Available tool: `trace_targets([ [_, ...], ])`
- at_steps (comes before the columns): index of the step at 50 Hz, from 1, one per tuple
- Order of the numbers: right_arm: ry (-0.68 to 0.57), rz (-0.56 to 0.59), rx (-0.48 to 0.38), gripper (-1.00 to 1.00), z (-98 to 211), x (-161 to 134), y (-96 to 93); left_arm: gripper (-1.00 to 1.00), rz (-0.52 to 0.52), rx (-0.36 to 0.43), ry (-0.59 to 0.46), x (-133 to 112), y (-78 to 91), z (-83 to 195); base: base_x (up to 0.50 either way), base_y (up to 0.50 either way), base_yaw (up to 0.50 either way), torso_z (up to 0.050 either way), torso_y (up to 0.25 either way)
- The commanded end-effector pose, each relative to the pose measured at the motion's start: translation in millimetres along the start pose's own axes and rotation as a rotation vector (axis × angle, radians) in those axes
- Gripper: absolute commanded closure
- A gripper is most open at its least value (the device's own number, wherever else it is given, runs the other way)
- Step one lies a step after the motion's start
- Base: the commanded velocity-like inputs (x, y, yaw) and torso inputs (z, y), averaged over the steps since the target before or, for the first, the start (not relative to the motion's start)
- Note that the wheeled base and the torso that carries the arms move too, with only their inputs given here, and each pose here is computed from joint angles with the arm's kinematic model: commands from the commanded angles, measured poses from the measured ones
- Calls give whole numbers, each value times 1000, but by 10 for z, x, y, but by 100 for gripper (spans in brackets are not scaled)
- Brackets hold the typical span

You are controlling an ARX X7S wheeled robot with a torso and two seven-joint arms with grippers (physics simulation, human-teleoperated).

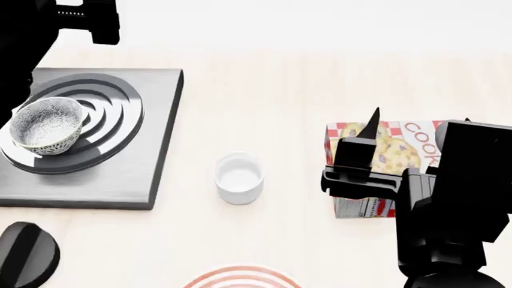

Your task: Pick the akita bowl on the stove and place it on the plate.

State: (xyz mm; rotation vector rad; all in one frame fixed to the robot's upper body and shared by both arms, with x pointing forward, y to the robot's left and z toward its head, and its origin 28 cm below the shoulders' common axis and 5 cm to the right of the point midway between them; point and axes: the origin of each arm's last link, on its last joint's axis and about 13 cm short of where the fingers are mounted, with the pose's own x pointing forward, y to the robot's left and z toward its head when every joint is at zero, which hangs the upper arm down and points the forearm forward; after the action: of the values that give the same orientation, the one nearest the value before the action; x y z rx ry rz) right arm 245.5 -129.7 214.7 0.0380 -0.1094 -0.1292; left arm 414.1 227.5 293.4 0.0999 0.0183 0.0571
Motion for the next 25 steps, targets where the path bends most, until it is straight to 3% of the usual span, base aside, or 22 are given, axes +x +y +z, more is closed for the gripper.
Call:
trace_targets([
  [1, -6, -6, 20, -100, 5, -1, -13, -100, -32, 0, 4, -2, -47, -20, 0, 0, 0, 1, -250],
  [3, -6, -6, 19, -100, 1, 3, -15, -100, -26, 1, 6, -2, -48, -23, 0, 0, 0, 1, -250],
  [11, -6, -6, 18, -100, -1, 7, -14, -100, -39, 32, 2, -7, -48, -18, 0, 0, 0, 0, -4],
  [15, -6, -5, 18, -100, 1, 8, -13, -100, -27, 33, 1, -18, -50, -16, 0, 0, 0, 0, -230],
  [17, -6, -5, 18, -100, 3, 2, -12, -100, -6, -9, 13, -19, -49, -5, 0, 0, 0, 0, -250],
  [19, -5, -5, 17, -100, 6, 0, -11, -100, -36, 30, 33, -27, -47, -18, 0, 0, 0, 0, -127],
  [25, -4, -4, 18, -100, -5, 2, -14, -100, 20, 84, 81, -36, -86, -107, 0, 0, 0, 0, 0],
])
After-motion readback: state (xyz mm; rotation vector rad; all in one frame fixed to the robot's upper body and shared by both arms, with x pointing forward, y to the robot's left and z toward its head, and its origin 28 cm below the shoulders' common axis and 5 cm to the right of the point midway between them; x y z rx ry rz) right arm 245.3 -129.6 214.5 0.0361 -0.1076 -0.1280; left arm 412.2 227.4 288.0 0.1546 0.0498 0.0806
